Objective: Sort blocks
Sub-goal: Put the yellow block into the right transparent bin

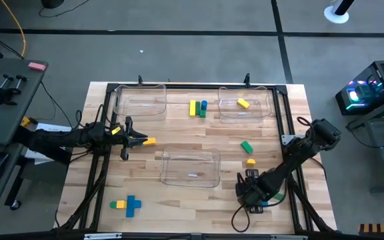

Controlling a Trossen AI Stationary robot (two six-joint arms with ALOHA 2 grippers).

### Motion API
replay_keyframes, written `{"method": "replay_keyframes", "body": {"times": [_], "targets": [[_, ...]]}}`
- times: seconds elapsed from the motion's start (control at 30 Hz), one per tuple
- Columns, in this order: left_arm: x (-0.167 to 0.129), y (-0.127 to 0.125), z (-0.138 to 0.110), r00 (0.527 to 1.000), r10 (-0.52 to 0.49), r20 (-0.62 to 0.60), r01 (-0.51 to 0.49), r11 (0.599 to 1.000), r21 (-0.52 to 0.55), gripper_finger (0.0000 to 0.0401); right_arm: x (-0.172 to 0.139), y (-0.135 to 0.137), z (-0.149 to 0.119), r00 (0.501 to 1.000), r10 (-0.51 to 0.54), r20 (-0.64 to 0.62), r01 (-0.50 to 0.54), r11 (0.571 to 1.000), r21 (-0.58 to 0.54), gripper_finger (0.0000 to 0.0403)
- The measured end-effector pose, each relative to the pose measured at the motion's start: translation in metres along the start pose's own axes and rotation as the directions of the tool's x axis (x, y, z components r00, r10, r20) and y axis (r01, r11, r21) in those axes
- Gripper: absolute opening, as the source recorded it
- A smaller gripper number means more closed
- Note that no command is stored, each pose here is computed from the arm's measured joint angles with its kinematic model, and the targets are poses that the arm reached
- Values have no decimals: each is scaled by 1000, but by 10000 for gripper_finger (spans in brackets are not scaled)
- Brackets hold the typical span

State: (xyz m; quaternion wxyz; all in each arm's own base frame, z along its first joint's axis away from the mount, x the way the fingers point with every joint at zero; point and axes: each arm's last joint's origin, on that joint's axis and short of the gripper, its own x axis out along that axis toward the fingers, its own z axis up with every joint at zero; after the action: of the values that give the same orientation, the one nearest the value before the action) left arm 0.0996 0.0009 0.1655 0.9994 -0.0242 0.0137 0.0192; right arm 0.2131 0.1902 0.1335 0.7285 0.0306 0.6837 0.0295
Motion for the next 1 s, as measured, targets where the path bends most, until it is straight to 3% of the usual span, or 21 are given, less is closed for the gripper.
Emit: {"method": "replay_keyframes", "body": {"times": [0.17, 0.33, 0.5, 0.73, 0.9, 1.0], "targets": [[0, 0, 0, 1000, 0, 0, 0, 1000, 0, 44, 4, -4, -3, 1000, -22, -1, 22, 998, 55, 216], [0, 0, 0, 1000, 0, 0, 0, 1000, 0, 44, 1, -3, -2, 1000, -27, -9, 27, 998, 57, 159], [0, 0, 0, 1000, 0, 0, 0, 1000, 0, 44, -15, 1, 2, 998, -54, -18, 54, 998, 10, 155], [0, 0, 0, 1000, 0, 0, 0, 1000, 0, 44, -75, -15, 0, 990, -131, 53, 130, 991, 33, 155], [0, 0, 0, 1000, 0, 0, 0, 1000, 0, 44, -130, -48, -2, 956, -225, 188, 192, 965, 181, 155], [0, 0, 0, 1000, 0, 0, 0, 1000, 0, 44, -163, -76, 2, 882, -333, 334, 211, 912, 352, 155]]}}
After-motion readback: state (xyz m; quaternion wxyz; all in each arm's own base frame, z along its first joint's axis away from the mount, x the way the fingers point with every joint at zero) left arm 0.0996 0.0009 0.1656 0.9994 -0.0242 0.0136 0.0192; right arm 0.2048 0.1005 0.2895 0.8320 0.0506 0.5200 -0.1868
